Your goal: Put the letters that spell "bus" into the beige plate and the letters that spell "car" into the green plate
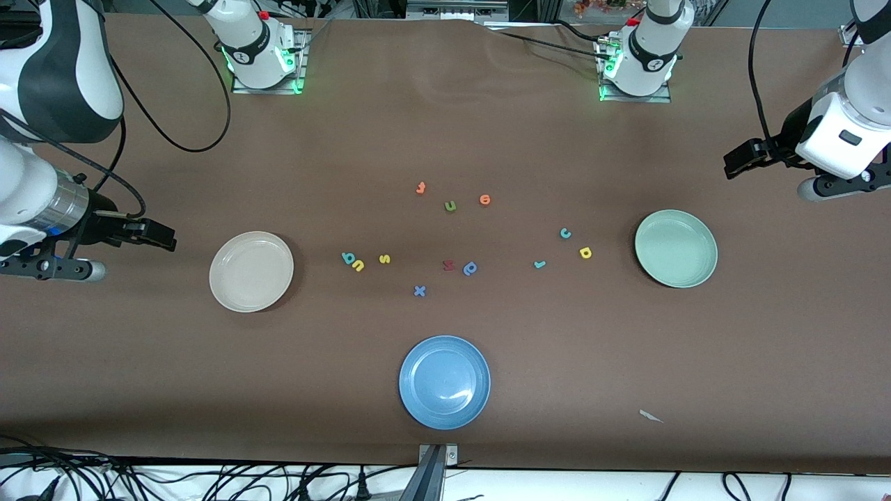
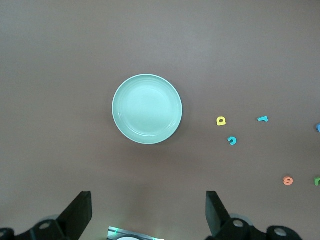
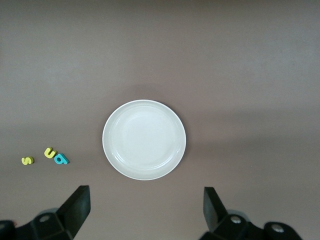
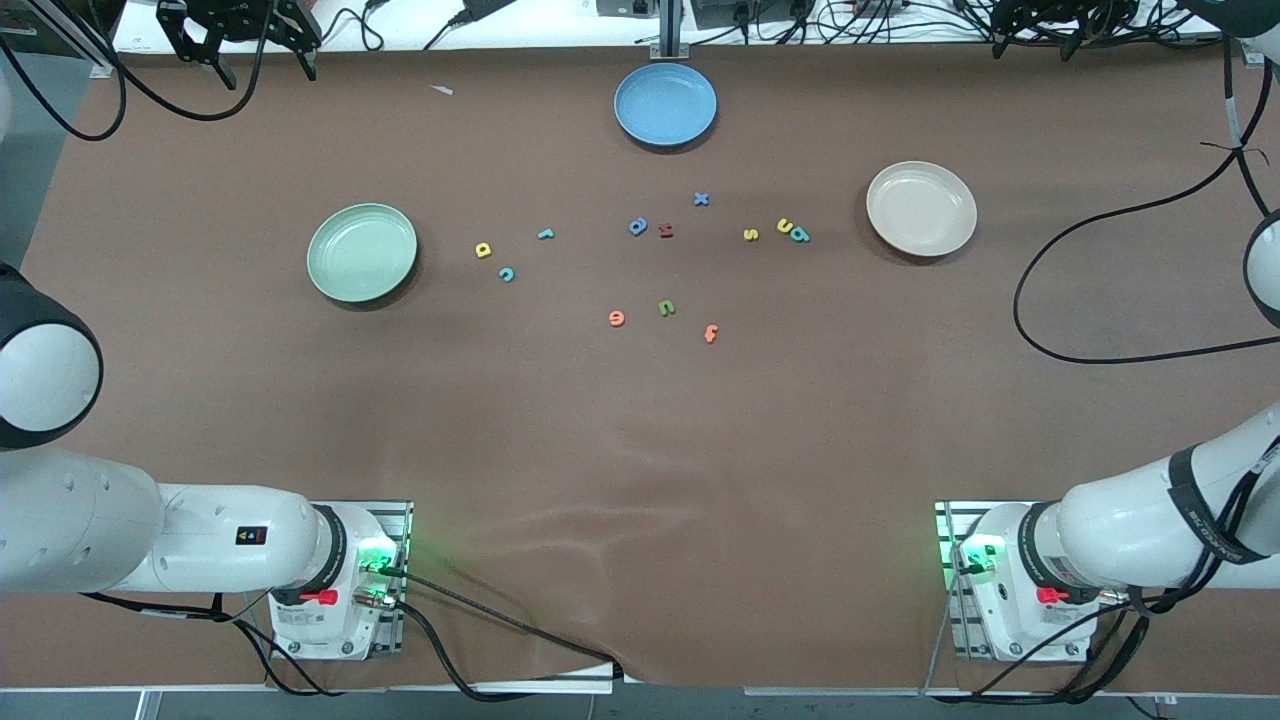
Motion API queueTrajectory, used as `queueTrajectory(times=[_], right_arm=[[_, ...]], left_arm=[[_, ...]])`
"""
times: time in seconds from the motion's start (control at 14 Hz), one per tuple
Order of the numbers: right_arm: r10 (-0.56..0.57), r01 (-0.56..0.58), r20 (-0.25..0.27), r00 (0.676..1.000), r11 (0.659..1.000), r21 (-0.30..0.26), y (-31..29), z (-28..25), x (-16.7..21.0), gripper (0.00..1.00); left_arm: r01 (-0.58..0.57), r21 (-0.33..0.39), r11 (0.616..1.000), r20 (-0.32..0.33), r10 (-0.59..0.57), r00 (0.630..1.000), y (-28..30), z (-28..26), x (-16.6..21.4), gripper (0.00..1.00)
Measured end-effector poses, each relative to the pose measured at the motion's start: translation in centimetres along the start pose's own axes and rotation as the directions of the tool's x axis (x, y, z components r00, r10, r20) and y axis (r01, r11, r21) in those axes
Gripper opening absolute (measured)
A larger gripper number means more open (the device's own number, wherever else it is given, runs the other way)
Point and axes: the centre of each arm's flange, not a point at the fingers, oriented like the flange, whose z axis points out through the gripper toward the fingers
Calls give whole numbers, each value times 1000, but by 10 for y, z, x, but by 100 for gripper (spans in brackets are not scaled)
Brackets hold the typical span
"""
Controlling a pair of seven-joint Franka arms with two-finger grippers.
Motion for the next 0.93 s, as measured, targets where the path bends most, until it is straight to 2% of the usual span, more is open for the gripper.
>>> queueTrajectory(times=[0.43, 0.93], right_arm=[[0, 0, 1, 1000, 1000, 0, 0, 0, 0, 100], [-1, 1, 1, 1000, 1000, 0, -1, 0, 0, 100]], left_arm=[[-6, -52, 999, 0, 6, 1000, 5, -8, -5, 100], [-5, -54, 999, 0, 5, 1000, 5, -8, -5, 100]])
